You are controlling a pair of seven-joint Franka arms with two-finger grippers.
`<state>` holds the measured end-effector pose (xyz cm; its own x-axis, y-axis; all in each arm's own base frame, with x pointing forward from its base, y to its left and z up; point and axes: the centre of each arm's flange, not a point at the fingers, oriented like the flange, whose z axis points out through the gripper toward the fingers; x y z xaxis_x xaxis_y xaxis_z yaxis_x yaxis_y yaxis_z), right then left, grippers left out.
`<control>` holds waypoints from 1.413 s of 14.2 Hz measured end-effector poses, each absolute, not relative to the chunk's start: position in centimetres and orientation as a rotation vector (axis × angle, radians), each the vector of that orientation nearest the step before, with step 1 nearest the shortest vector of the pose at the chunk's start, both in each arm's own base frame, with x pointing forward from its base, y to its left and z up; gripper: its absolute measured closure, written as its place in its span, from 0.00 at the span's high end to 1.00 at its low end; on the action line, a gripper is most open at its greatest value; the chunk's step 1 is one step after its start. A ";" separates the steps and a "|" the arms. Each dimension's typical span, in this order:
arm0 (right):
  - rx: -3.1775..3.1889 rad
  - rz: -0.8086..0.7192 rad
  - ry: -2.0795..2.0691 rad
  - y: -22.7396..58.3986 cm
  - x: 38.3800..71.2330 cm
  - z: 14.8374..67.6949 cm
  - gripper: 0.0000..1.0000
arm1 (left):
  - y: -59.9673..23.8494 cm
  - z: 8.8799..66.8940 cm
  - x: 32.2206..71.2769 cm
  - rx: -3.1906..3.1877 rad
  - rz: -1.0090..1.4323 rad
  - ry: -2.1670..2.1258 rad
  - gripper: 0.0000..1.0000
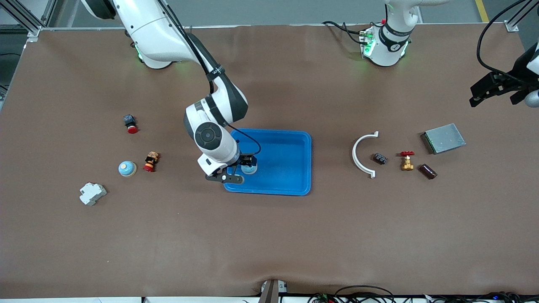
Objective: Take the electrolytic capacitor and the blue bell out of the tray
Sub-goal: 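Lower the right gripper onto the second bell and grasp it, then lift the bell with the right gripper and carry it toward the red buttons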
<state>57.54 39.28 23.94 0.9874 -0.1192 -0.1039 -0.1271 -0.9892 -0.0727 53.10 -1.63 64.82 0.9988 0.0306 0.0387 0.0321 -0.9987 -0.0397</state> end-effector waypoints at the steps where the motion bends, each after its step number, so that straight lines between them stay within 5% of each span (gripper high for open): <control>1: -3.053 0.150 0.186 39.5 57.5 23.6 1.00 | -1.6 64.8 53.1 -3.101 -0.059 -0.049 1.00; 20: -3.045 0.119 0.172 41.9 56.3 18.3 1.00 | -0.6 64.9 52.9 -3.153 -0.059 0.076 1.00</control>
